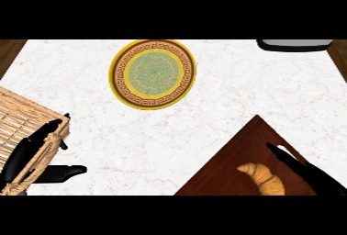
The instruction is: Pick the croissant from the tray and place it in the plate
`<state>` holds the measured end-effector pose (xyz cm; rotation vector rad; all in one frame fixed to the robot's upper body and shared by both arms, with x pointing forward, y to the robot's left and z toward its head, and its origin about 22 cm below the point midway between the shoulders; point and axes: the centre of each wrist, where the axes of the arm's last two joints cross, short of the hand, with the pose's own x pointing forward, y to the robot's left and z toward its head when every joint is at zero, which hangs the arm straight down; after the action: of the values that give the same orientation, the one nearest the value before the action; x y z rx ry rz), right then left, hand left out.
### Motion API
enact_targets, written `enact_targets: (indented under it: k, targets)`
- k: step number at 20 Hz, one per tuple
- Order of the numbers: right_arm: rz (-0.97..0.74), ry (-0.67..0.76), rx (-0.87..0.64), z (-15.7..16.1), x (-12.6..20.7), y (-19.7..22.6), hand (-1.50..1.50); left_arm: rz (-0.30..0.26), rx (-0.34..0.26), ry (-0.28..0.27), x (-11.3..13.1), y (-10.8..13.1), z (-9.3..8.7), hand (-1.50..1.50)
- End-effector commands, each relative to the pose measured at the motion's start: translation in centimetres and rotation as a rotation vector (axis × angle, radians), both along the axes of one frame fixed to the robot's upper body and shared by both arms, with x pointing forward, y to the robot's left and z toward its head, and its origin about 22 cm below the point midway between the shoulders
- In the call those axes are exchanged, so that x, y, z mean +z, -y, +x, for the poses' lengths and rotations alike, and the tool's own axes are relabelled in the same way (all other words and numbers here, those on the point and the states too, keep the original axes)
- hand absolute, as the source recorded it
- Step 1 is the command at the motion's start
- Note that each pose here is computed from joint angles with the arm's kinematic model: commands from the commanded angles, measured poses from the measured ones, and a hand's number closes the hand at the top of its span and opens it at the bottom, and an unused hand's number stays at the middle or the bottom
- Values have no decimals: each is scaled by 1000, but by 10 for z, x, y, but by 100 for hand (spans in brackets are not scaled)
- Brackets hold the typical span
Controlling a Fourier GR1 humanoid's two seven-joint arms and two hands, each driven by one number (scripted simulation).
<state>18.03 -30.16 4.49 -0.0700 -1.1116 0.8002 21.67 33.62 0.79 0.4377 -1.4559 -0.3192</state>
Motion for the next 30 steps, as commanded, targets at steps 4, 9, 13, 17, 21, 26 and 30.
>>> enact_targets:
  k: [4,9,13,17,21,26,30]
  targets:
    - [12,-13,15,-1,-11,-12,-150,15,25,65,-14,15,2,0]
    - [84,53,3,22,-29,-25,150,15,19,73,-10,5,2,0]
    - [48,73,8,-1,-39,-14,150,10,15,50,-25,8,7,0]
    - [-174,86,-121,44,-25,10,150,3,21,71,-8,6,6,0]
    - [-585,133,-369,85,10,23,150,19,-31,85,3,9,10,0]
    - [-733,207,-462,139,28,-11,150,10,-24,56,1,-1,8,0]
    - [-785,358,-534,154,44,-22,150,-17,4,68,-6,6,-2,0]
